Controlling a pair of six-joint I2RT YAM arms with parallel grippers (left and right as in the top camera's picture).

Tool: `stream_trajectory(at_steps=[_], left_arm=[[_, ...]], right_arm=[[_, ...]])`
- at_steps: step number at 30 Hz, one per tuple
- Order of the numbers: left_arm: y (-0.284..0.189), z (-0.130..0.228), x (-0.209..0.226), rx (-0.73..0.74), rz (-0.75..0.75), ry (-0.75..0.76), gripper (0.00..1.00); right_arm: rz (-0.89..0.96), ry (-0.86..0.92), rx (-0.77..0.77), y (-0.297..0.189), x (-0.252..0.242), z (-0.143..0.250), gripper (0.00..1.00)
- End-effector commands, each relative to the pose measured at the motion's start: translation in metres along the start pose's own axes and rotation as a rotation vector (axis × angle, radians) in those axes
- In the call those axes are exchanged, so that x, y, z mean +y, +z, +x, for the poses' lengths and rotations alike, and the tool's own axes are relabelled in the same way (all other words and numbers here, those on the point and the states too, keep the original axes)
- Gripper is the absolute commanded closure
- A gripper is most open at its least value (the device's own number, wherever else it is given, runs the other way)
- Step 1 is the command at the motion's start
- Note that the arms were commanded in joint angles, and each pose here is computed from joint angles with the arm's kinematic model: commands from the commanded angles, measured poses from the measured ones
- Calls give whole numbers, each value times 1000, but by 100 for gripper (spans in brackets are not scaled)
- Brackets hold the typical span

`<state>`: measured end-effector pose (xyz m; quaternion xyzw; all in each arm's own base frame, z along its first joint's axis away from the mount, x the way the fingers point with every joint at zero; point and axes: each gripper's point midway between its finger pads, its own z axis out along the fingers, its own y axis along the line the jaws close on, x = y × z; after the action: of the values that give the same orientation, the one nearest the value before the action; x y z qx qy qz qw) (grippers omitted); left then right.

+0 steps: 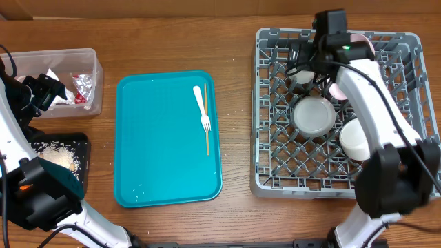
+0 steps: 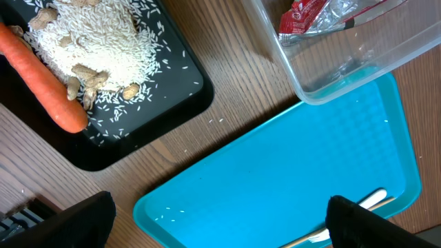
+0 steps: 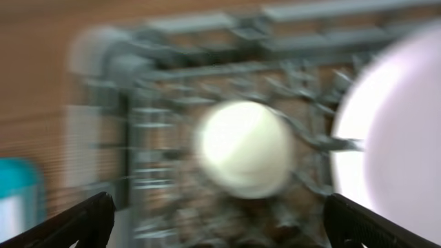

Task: Sort waste into correct bins and load items into the dishwasher rack
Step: 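Carry the cup right and set it upright in the rack's top-left, then return the right gripper to the fork and chopstick on the tray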

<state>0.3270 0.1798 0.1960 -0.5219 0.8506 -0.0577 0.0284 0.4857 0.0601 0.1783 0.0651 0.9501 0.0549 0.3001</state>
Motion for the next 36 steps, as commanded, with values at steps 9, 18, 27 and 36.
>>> stream_trajectory(at_steps=[9, 18, 27, 36], left_arm=[[-12, 0, -1, -40, 7, 4, 0], [-12, 0, -1, -39, 8, 4, 0], [-12, 0, -1, -40, 7, 4, 0], [-12, 0, -1, -40, 8, 5, 0]], right_arm=[[-547, -231, 5, -80, 180, 31, 12], [-400, -402, 99, -7, 246, 110, 20], [-358, -434, 211, 52, 262, 166, 27], [-333, -445, 263, 75, 258, 186, 34]])
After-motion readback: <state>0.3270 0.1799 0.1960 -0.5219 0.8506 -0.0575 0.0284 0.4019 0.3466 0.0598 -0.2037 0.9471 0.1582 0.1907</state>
